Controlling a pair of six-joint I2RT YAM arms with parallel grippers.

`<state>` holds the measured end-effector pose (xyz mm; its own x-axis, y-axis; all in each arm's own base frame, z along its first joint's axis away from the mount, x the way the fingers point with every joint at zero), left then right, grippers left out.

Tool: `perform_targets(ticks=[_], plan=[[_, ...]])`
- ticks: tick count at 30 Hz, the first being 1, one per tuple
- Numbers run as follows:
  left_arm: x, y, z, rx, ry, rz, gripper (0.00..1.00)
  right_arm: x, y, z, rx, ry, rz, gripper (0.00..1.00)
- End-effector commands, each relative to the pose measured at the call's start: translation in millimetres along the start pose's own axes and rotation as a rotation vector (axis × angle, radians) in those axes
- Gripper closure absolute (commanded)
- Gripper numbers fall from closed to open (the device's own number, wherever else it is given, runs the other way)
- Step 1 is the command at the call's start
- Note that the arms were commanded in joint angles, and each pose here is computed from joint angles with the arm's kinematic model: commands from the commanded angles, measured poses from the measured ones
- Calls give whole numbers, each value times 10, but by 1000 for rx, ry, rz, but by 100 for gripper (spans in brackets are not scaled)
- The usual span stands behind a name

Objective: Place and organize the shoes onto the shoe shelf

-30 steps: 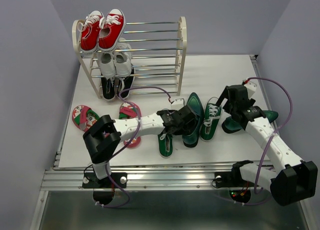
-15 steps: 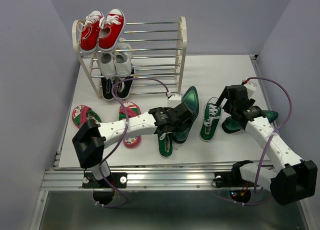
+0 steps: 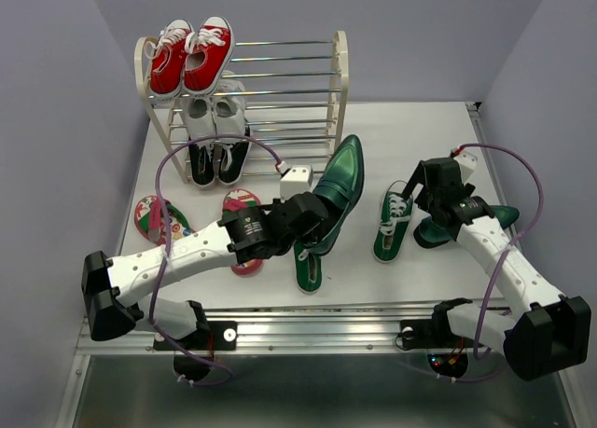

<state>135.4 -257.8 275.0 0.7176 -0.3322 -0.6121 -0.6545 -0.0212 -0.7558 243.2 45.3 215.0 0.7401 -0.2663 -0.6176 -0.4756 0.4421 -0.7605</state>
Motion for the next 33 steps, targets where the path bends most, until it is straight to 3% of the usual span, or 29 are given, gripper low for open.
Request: perform_targets(ticks=[1, 18, 33], plan=[[-149, -6, 222, -59, -73, -52, 100, -10, -52, 3, -5, 0, -16, 0], [-245, 384, 725, -232, -230, 33, 100, 26, -30, 15, -18, 3, 1, 0], [239, -6, 933, -258, -240, -96, 100, 49, 0, 18, -31, 0, 18, 0]])
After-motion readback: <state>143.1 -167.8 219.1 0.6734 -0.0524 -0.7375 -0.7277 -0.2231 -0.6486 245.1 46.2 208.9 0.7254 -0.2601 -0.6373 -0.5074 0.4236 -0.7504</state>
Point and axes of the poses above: each gripper's point midway between its finger pads, its own x axis out along the fingers, its own z axis along the line the jaws close on, y = z × x, the point moved 9 cm from there along -x, back along the fingers, and after that the axes turned 2 degrees about x, right-handed, at the moved point
